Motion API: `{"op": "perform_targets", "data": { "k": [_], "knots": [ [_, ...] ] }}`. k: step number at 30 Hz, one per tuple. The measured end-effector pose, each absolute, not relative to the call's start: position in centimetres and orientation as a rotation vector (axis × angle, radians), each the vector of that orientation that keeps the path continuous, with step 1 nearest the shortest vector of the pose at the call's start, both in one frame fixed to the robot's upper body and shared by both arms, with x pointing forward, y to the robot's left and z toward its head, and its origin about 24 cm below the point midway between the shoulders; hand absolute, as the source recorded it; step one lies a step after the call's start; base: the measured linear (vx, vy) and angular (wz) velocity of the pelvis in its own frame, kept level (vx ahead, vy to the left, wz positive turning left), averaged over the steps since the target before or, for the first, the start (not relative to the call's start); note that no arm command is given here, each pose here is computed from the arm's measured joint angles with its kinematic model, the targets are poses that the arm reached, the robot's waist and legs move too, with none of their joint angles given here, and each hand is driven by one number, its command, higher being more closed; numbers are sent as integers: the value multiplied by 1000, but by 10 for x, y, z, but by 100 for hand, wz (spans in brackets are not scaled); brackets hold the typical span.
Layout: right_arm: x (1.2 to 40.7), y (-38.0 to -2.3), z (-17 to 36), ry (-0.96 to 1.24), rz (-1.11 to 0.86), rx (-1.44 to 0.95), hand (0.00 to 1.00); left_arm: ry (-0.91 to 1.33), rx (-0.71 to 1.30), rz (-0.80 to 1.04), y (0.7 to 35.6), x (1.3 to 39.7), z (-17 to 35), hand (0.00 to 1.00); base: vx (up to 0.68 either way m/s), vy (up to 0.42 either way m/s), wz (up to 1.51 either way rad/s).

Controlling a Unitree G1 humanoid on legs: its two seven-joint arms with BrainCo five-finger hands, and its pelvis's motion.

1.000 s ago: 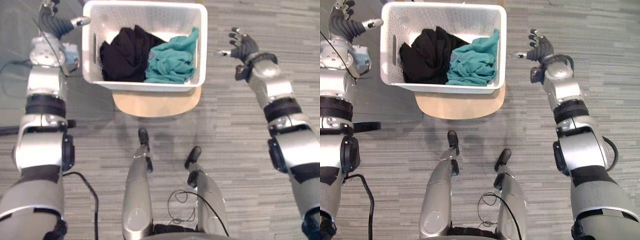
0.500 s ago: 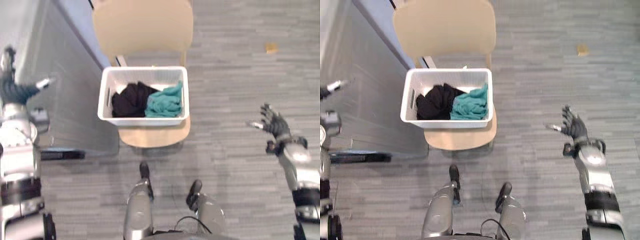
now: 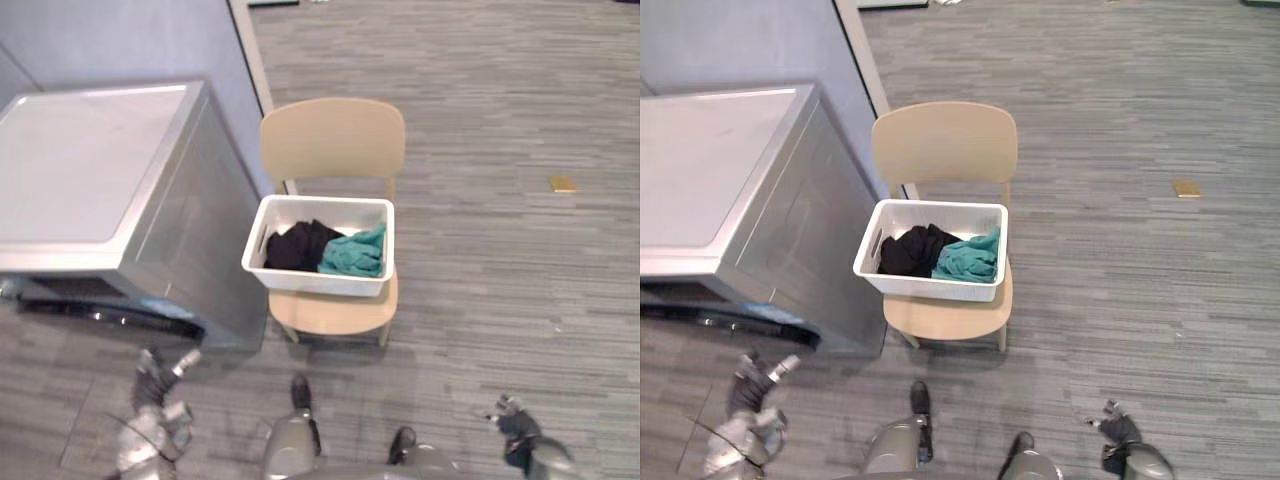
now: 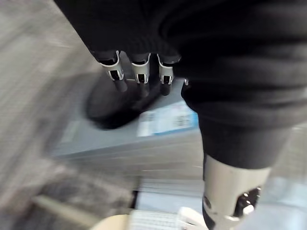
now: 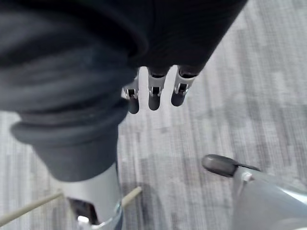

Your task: Pick up the laundry basket with both hands and put the clothes into the washing machine.

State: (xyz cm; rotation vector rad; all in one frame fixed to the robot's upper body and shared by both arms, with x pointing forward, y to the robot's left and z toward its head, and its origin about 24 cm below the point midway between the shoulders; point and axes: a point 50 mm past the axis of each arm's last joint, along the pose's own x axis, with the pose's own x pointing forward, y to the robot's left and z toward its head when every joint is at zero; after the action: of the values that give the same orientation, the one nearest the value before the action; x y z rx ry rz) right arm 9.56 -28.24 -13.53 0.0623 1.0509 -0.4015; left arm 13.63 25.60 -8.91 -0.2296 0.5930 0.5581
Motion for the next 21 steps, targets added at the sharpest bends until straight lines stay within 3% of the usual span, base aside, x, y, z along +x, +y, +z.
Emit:
{"op": "perform_targets", "data": {
  "k": [2,5,7,9,13,17,21],
  "knots": [
    [67,-269,-151,1197,-395,52,0,848,-296,543,225,101,-131,0,-10,-7,84],
    [56,-271,-154,1251,-446,60,0,1007,-310,535,205,83,-152,0,-83,79,101],
    [54,-252,-163,1308,-432,123,0,1085,-259,590,215,67,-159,0,-222,39,160],
    [63,-257,-161,1289,-479,130,0,1161,-256,607,208,56,-165,0,-228,50,122],
    [79,-255,-160,1266,-495,135,0,1103,-190,516,208,93,-159,0,-201,292,136],
    [112,-236,-156,1186,-364,61,0,1091,-46,397,205,104,-157,0,-210,273,89],
    [100,-231,-159,1174,-395,118,0,1051,-11,377,205,116,-153,0,-87,51,196]
  ]
}}
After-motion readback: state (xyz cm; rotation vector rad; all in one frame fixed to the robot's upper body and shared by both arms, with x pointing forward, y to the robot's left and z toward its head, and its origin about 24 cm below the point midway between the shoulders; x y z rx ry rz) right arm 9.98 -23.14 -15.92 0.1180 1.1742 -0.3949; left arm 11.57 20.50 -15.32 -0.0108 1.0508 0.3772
